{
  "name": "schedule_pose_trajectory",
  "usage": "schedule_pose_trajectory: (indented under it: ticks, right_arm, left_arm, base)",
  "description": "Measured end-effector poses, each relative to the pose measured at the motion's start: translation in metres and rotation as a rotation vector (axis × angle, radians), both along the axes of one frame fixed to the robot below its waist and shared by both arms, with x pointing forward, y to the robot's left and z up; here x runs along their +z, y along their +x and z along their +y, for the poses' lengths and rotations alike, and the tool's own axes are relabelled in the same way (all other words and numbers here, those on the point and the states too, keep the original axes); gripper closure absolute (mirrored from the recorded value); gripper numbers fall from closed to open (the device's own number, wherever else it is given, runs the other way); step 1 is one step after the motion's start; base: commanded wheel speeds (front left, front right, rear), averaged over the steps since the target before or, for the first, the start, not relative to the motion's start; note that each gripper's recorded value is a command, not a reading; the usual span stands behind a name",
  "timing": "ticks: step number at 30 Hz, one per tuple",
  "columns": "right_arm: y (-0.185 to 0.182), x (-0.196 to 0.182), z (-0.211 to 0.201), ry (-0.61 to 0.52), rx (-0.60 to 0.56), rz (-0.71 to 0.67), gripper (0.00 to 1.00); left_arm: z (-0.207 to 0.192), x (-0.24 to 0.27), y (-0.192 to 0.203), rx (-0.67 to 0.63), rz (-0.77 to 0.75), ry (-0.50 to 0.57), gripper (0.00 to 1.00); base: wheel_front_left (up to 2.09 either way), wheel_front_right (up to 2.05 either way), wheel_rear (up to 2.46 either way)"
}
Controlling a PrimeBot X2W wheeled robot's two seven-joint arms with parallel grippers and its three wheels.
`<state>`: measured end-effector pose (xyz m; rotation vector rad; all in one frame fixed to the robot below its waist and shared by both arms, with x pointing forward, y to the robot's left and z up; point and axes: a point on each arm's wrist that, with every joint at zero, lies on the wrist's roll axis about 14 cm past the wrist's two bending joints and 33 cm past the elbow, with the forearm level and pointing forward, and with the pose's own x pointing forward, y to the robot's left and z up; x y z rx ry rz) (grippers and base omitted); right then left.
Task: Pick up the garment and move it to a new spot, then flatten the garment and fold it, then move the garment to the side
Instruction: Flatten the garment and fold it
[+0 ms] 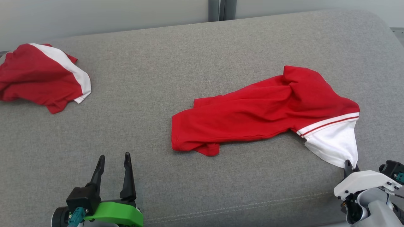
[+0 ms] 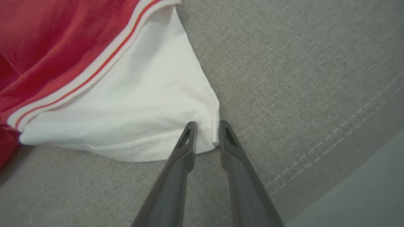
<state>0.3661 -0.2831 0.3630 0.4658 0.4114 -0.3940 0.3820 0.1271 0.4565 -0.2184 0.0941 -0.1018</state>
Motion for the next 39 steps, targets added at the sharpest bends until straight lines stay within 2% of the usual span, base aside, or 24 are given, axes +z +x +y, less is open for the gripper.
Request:
schedule_pose_trajectory:
  ticks: [2,3,4,5,11,17,27,33,39]
  right_arm:
    - [0.002,0.000,0.002,0.027,-0.006,0.001,0.86]
    - [0.002,-0.001,0.002,0.028,-0.002,0.005,0.86]
    - [0.002,-0.001,0.001,0.023,0.002,0.008,0.97]
    - [0.002,-0.001,0.001,0.023,0.002,0.008,1.00]
    - [0.018,0.020,0.006,0.011,0.022,-0.080,1.00]
    - [0.043,0.075,0.016,-0.016,0.071,-0.292,1.00]
    - [0.036,0.157,0.009,-0.058,0.084,-0.573,1.00]
    - [0.017,0.177,0.004,-0.045,0.059,-0.635,1.00]
    - [-0.010,0.170,-0.011,-0.049,0.004,-0.598,1.00]
  left_arm:
    - [0.000,0.000,0.000,0.002,0.000,0.002,0.00]
    - [0.000,0.000,0.000,0.002,0.001,0.003,0.00]
    - [0.001,0.001,0.000,0.003,0.001,0.004,0.00]
    - [0.001,0.001,0.000,0.003,0.001,0.004,0.00]
    - [0.000,0.003,0.001,-0.004,-0.004,0.007,0.00]
    - [-0.010,0.005,0.001,-0.035,-0.006,0.005,0.00]
    - [-0.043,0.014,0.007,-0.136,-0.009,-0.021,0.00]
    - [-0.052,0.015,0.007,-0.158,-0.010,-0.036,0.00]
    - [-0.062,0.013,0.006,-0.186,-0.002,-0.050,0.00]
  base:
    - [0.00,0.00,0.00]
    - [0.00,0.00,0.00]
    - [0.00,0.00,0.00]
    - [0.00,0.00,0.00]
    - [0.00,0.00,0.00]
    - [0.00,0.00,0.00]
    - [0.00,0.00,0.00]
    - [0.00,0.00,0.00]
    - [0.00,0.00,0.00]
